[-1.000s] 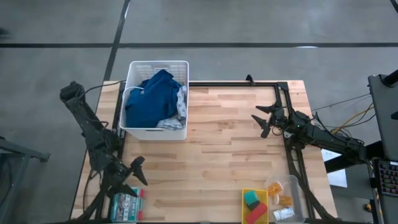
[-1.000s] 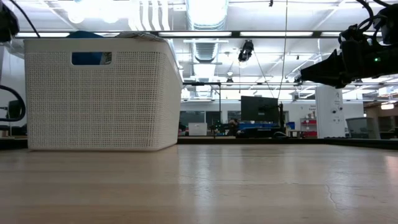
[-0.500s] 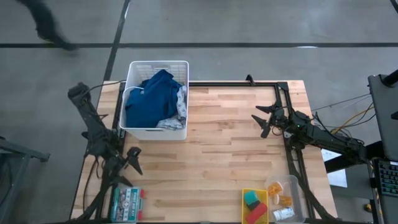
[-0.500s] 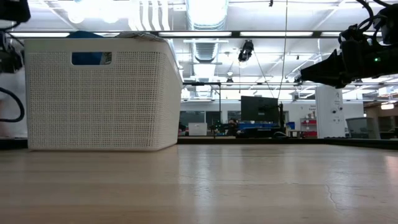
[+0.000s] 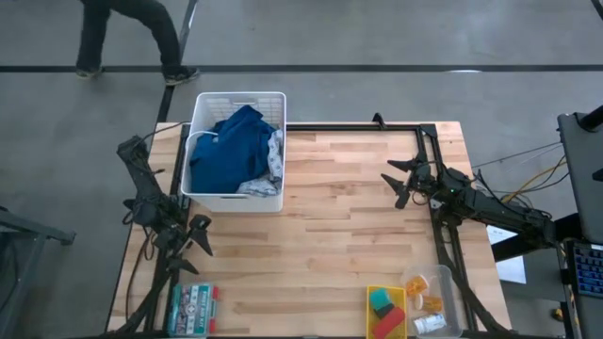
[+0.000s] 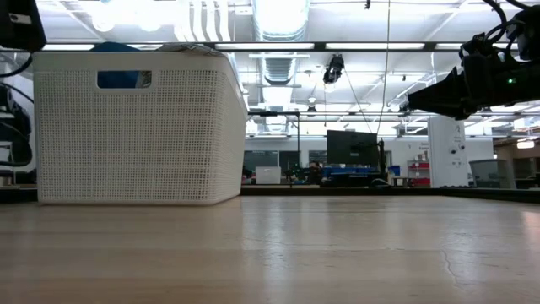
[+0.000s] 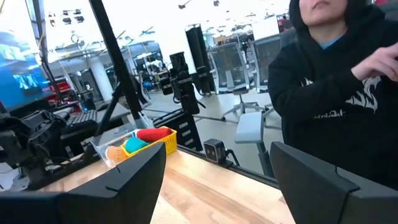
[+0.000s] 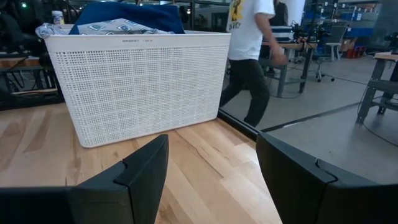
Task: Pick & Place Medicine items
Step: Return to Home Position
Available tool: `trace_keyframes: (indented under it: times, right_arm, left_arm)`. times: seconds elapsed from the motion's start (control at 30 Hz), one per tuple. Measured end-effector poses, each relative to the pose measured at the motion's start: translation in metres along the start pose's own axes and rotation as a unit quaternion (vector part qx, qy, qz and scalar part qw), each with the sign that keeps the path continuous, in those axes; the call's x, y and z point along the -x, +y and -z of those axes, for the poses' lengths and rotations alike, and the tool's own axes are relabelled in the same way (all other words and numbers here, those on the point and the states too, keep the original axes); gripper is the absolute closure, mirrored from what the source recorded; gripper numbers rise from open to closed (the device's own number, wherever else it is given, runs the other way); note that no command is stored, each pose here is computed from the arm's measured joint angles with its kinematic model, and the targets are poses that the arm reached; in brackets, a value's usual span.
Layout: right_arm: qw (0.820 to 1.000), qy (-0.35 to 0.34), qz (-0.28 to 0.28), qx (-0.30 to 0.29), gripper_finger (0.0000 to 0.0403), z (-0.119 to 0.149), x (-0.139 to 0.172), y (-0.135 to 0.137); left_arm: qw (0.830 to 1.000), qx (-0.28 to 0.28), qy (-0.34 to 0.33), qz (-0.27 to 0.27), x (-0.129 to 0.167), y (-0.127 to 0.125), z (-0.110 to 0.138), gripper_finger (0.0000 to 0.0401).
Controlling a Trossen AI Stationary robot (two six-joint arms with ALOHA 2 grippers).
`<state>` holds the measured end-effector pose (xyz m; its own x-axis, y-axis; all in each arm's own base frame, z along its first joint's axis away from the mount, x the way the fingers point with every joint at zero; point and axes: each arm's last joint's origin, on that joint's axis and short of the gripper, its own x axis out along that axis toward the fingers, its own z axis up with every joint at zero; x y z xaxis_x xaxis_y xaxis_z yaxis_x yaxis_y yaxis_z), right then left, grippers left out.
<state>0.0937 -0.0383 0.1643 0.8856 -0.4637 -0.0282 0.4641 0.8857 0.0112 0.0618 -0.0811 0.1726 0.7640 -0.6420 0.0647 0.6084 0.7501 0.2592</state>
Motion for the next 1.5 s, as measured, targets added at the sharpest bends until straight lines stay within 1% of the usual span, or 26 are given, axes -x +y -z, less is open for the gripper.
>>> trace_keyframes:
  times: [0.13, 0.27, 0.37, 0.47, 0.53, 0.63, 0.67, 0.73, 0.77, 0.8, 0.9, 0.97, 1.03, 1.13, 1.5]
  right_arm:
    - [1.000, 0.000, 0.000, 0.000, 0.0165, 0.000, 0.000, 0.000]
    - [1.000, 0.000, 0.000, 0.000, 0.0165, 0.000, 0.000, 0.000]
    - [1.000, 0.000, 0.000, 0.000, 0.0165, 0.000, 0.000, 0.000]
    - [1.000, 0.000, 0.000, 0.000, 0.0165, 0.000, 0.000, 0.000]
    - [1.000, 0.000, 0.000, 0.000, 0.0165, 0.000, 0.000, 0.000]
    - [1.000, 0.000, 0.000, 0.000, 0.0165, 0.000, 0.000, 0.000]
    - [1.000, 0.000, 0.000, 0.000, 0.0165, 0.000, 0.000, 0.000]
    - [1.000, 0.000, 0.000, 0.000, 0.0165, 0.000, 0.000, 0.000]
    - [1.000, 0.000, 0.000, 0.000, 0.0165, 0.000, 0.000, 0.000]
    - [1.000, 0.000, 0.000, 0.000, 0.0165, 0.000, 0.000, 0.000]
    - [1.000, 0.000, 0.000, 0.000, 0.0165, 0.000, 0.000, 0.000]
    - [1.000, 0.000, 0.000, 0.000, 0.0165, 0.000, 0.000, 0.000]
    - [1.000, 0.000, 0.000, 0.000, 0.0165, 0.000, 0.000, 0.000]
    - [1.000, 0.000, 0.000, 0.000, 0.0165, 0.000, 0.000, 0.000]
    - [1.000, 0.000, 0.000, 0.000, 0.0165, 0.000, 0.000, 0.000]
  left_arm:
    - [1.000, -0.002, 0.012, 0.003, 0.003, 0.000, 0.003, 0.0108]
    - [1.000, 0.001, 0.006, 0.001, 0.005, 0.001, 0.003, 0.0108]
    - [1.000, 0.010, 0.004, -0.021, 0.006, 0.003, 0.002, 0.0108]
    - [0.997, 0.029, 0.014, -0.065, 0.006, 0.005, 0.002, 0.0108]
    - [0.991, 0.056, 0.022, -0.115, 0.006, 0.008, 0.003, 0.0108]
    - [0.970, 0.106, 0.035, -0.216, 0.008, 0.013, 0.004, 0.0108]
    - [0.965, 0.113, 0.037, -0.235, 0.009, 0.014, 0.005, 0.0108]
    - [0.963, 0.113, 0.043, -0.242, 0.009, 0.014, 0.006, 0.0108]
    - [0.965, 0.109, 0.044, -0.233, 0.008, 0.014, 0.006, 0.0108]
    - [0.971, 0.099, 0.044, -0.212, 0.007, 0.012, 0.006, 0.0108]
    - [0.993, 0.049, 0.034, -0.102, 0.004, 0.006, 0.005, 0.0108]
    - [0.999, 0.017, 0.023, -0.032, 0.004, 0.002, 0.005, 0.0108]
    - [1.000, 0.003, 0.015, 0.010, 0.004, 0.000, 0.005, 0.0108]
    - [1.000, 0.003, 0.013, 0.022, 0.004, -0.001, 0.005, 0.0108]
    - [1.000, 0.005, 0.013, 0.024, 0.004, -0.001, 0.005, 0.0108]
